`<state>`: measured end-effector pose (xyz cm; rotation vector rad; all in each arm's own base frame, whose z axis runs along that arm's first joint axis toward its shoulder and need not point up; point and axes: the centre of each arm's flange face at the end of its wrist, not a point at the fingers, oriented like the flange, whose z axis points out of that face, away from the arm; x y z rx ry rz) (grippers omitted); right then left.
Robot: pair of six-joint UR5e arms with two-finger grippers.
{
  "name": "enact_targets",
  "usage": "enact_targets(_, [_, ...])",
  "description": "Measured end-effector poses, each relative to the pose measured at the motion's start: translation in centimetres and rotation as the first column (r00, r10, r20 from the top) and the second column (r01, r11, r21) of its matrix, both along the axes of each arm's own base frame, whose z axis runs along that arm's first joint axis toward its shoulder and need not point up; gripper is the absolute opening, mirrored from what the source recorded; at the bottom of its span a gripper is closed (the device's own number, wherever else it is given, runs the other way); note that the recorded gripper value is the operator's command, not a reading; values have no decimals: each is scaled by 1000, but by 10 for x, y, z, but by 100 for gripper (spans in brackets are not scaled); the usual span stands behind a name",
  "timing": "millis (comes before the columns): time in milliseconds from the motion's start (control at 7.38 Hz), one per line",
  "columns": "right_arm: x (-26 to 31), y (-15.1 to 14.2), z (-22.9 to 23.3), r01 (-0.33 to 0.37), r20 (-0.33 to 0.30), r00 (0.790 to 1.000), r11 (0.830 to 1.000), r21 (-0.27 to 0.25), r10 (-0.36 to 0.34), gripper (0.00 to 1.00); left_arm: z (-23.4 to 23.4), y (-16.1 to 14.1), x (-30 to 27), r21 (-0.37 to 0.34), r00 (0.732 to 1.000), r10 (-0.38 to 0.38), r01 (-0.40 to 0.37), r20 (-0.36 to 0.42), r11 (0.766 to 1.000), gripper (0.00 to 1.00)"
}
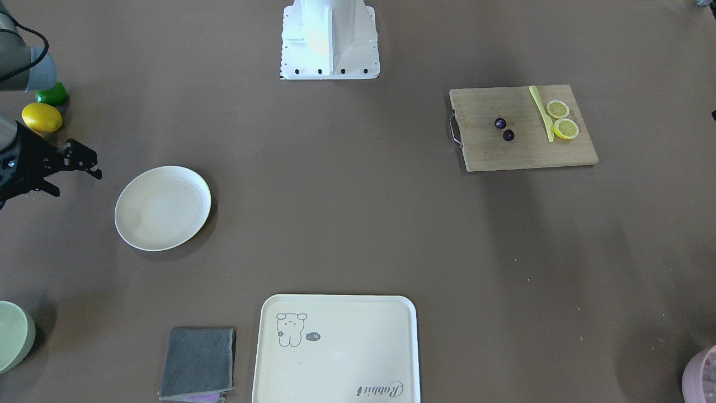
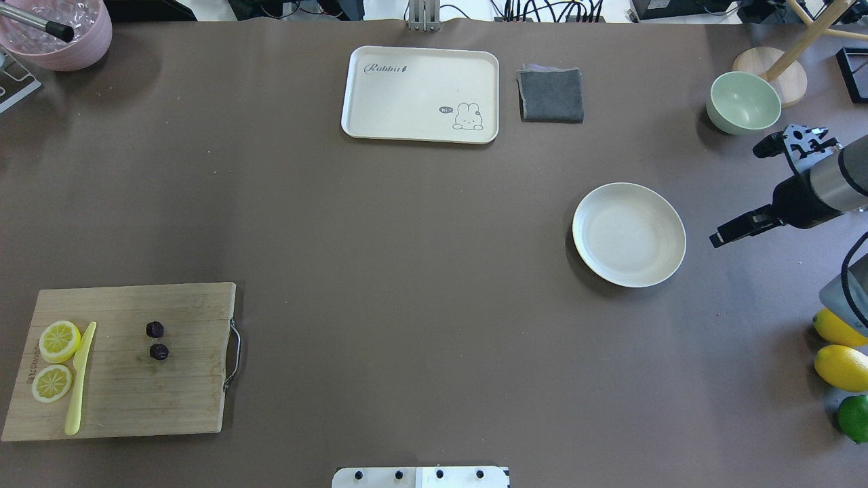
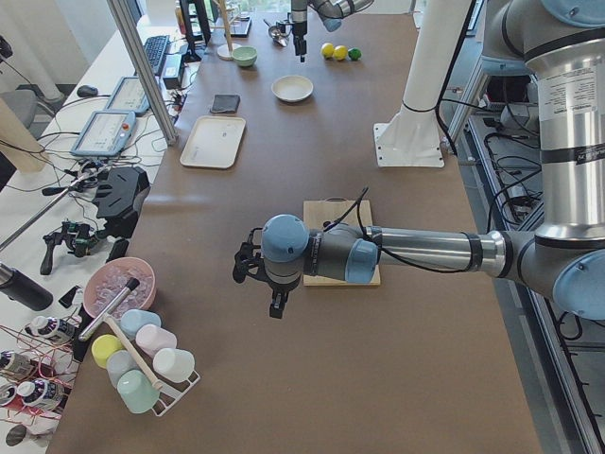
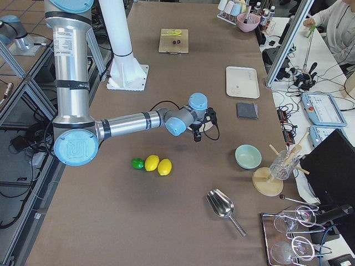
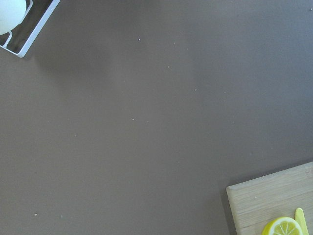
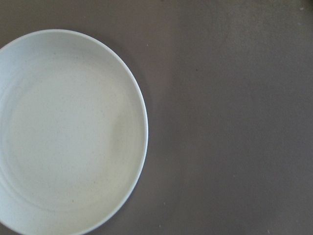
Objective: Place red cherry on plate
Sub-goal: 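Move the right gripper to the white plate's rim and grasp it, then drag the white plate centerward with the right gripper while the left reaches the board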
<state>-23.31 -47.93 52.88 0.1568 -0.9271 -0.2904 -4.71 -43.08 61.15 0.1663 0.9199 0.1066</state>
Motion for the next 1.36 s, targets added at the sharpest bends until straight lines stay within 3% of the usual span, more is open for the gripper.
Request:
enact_targets(271, [-35,-34,-2,5,-5,1000,1000,1,-5,94,3,1,0,-1,1000,-5,5,0,1000,98])
enact_targets(407, [-44,-42,4,2,-17,1000,1000,-9,-3,59,3,1,0,-1,1000,-7,7,0,1000,98])
enact_targets(542, [-48,-45,8,-6,-24,1000,1000,-24,5,41,3,2,0,-2,1000,-7,7,0,1000,98])
enact_targets(814, [-54,-44,8,-18,-10,1000,999,-31,18,18,4,2,0,-3,1000,-8,8,1,1000,98])
enact_targets(949, [-58,-42,9,-22,-2,1000,999,-37,22,0,4,2,0,-3,1000,-8,8,2,1000,98])
enact_targets(1356, [-68,-40,3,-30,12,999,998,-62,31,0,3,2,0,-4,1000,-9,9,1,1000,97])
